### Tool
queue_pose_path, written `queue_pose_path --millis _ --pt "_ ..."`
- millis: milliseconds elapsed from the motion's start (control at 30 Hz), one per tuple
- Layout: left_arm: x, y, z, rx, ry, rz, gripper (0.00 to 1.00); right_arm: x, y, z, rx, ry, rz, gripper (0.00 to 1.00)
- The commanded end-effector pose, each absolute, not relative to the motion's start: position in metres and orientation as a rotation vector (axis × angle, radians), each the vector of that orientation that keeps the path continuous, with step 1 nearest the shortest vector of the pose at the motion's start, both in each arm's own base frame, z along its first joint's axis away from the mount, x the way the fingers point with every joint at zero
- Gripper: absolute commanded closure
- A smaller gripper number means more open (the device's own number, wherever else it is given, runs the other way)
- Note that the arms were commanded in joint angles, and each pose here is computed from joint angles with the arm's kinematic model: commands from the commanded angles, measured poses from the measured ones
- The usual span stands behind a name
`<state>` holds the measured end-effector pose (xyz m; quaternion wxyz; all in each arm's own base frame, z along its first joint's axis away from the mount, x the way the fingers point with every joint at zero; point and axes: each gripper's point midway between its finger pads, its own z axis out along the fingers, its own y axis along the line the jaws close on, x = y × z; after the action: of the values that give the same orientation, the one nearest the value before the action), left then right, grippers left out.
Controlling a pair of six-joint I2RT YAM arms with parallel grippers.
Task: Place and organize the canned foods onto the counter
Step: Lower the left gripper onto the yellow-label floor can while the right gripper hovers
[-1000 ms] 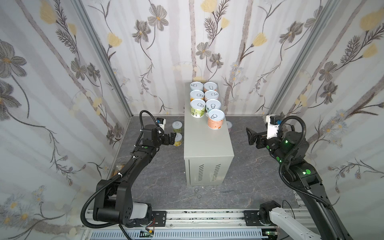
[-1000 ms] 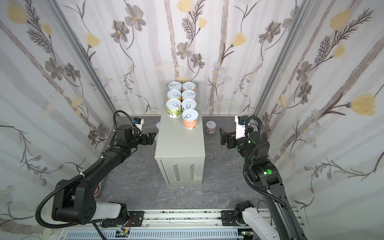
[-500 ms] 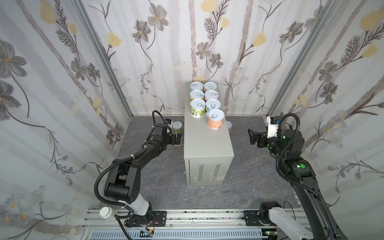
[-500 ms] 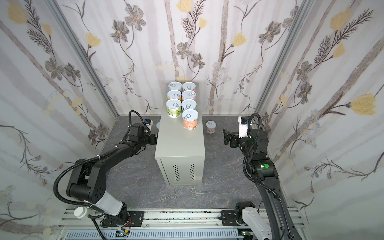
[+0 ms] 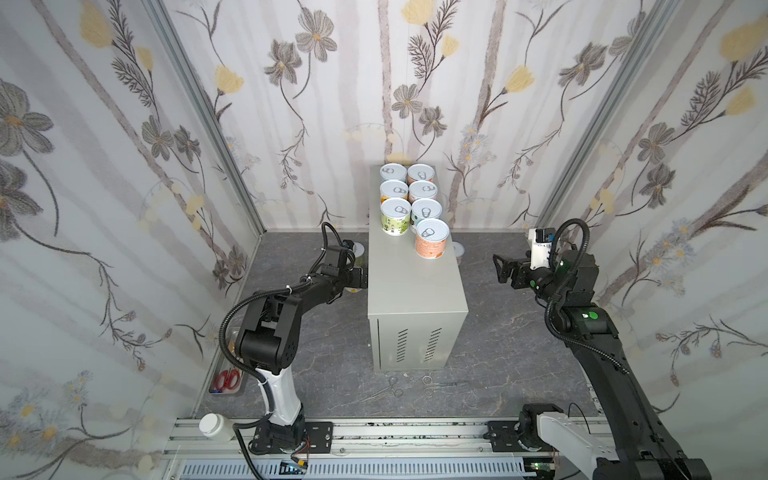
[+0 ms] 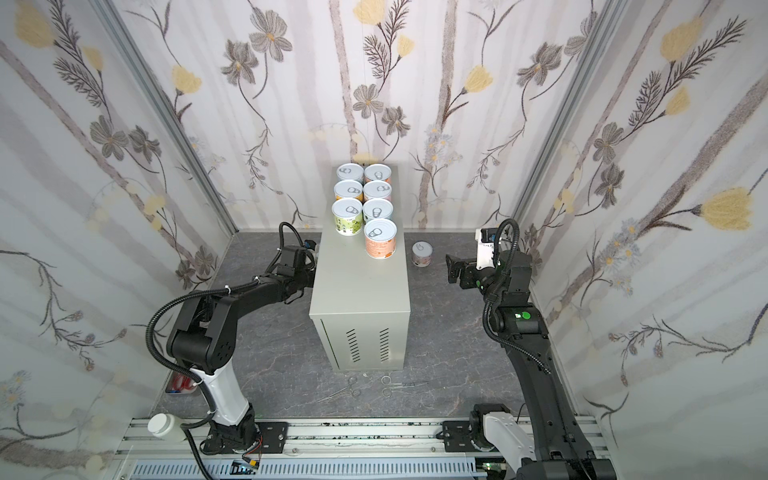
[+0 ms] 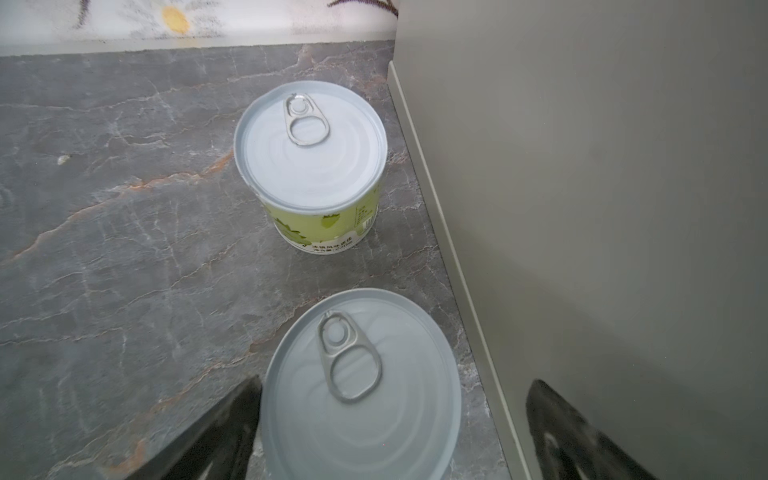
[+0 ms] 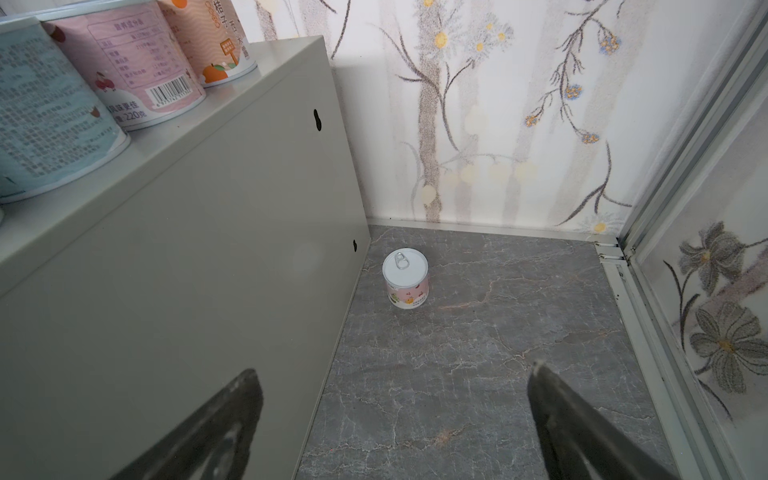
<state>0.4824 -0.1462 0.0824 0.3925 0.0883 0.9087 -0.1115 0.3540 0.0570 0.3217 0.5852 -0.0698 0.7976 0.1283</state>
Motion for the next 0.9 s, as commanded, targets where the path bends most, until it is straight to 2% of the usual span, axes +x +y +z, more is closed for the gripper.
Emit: queue_pose_path --millis 0,500,867 --pt "0.492 -0.143 0.076 0.213 2.31 -0.25 0.0 0.361 0.061 0.332 -0.188 1.812 0.323 0.0" --pt "0.499 -0.143 0.049 0.258 2.413 -0.199 0.0 0.39 0.072 0.312 -0.227 1.846 0.397 0.0" --pt "0.506 -0.138 0.041 0.228 2.461 -0.162 0.1 0.413 0.077 0.319 -0.281 1.832 0.404 0.0"
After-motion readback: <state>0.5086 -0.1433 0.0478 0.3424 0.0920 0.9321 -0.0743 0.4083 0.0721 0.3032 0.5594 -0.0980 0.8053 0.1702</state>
